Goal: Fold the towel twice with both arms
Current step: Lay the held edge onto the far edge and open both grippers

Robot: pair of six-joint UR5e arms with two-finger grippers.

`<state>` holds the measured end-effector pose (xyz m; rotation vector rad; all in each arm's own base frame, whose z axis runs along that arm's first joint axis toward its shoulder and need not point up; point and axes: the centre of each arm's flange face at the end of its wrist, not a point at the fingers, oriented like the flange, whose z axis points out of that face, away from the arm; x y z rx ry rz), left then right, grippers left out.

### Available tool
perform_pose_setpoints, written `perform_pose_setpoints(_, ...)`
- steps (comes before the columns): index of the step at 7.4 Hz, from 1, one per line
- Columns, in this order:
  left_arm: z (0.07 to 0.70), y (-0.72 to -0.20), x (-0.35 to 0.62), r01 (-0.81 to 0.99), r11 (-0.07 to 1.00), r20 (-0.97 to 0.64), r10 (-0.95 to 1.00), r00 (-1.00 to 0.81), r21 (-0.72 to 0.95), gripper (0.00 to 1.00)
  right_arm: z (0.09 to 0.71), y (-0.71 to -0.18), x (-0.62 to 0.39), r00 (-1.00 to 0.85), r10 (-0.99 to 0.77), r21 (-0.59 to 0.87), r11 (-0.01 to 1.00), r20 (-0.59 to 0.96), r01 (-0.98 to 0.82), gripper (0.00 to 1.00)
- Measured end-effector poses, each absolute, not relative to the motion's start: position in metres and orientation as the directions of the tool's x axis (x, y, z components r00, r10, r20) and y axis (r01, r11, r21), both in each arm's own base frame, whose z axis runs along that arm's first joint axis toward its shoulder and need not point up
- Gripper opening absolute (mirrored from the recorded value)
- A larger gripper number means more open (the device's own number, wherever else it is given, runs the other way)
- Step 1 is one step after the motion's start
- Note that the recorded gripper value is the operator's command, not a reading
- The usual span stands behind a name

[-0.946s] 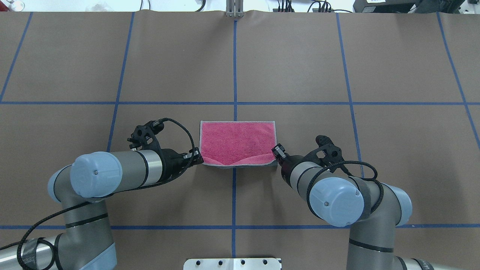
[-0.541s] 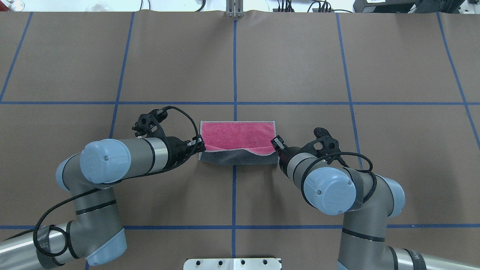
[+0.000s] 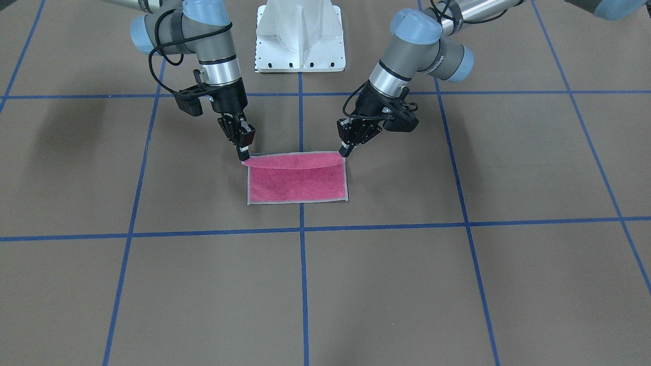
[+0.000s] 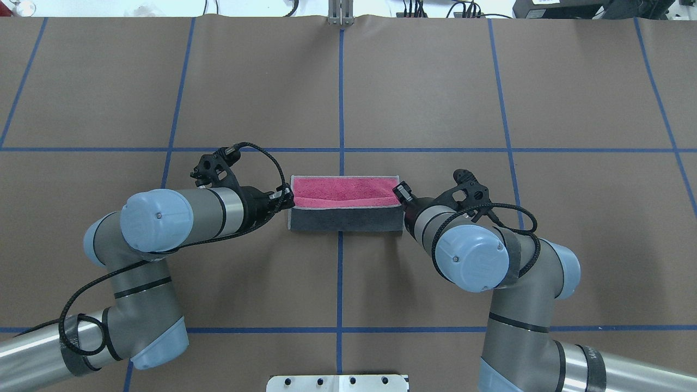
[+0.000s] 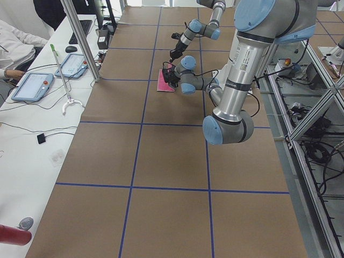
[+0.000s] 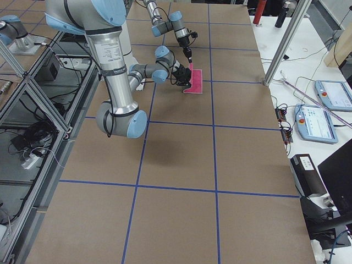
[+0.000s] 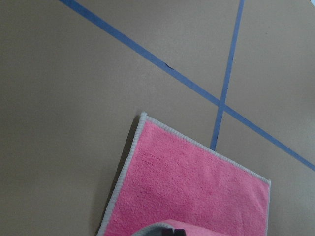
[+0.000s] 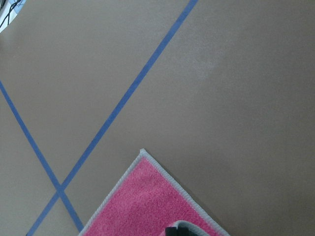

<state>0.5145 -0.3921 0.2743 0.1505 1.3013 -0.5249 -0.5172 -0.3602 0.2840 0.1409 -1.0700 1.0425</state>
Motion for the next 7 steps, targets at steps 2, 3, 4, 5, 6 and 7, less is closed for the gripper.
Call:
perform_pose_setpoints(2, 0.272, -0.403, 0.52, 0.461, 0.868, -0.943, -0.288, 0.17, -0.182, 0.0, 0.283, -0.372, -0.525, 0.076, 0.632, -0.362, 0.533, 0.771, -0.765, 0.0)
perform_pose_setpoints(3, 0.273, -0.407, 0.521, 0.465, 0.866, -0.942, -0.29, 0.172, -0.182, 0.0, 0.283, -0.376, -0.526, 0.074, 0.633, -0.361, 0.529, 0.77, -0.768, 0.0)
perform_pose_setpoints(4, 0.274, -0.41, 0.52, 0.469, 0.864, -0.941, -0.291, 0.172, -0.182, 0.0, 0.283, -0.379, -0.526, 0.073, 0.633, -0.36, 0.527, 0.771, -0.77, 0.0)
perform_pose_setpoints(5, 0.274, -0.413, 0.519, 0.473, 0.862, -0.941, -0.292, 0.171, -0.182, 0.0, 0.282, -0.381, -0.525, 0.075, 0.63, -0.356, 0.528, 0.773, -0.771, 0.0)
perform_pose_setpoints(6, 0.276, -0.415, 0.518, 0.477, 0.86, -0.94, -0.294, 0.172, -0.181, 0.0, 0.282, -0.383, -0.526, 0.08, 0.626, -0.349, 0.532, 0.776, -0.772, 0.0)
perform_pose_setpoints(7, 0.279, -0.417, 0.52, 0.479, 0.859, -0.939, -0.296, 0.177, -0.18, 0.0, 0.282, -0.385, -0.526, 0.087, 0.621, -0.341, 0.535, 0.779, -0.773, 0.0)
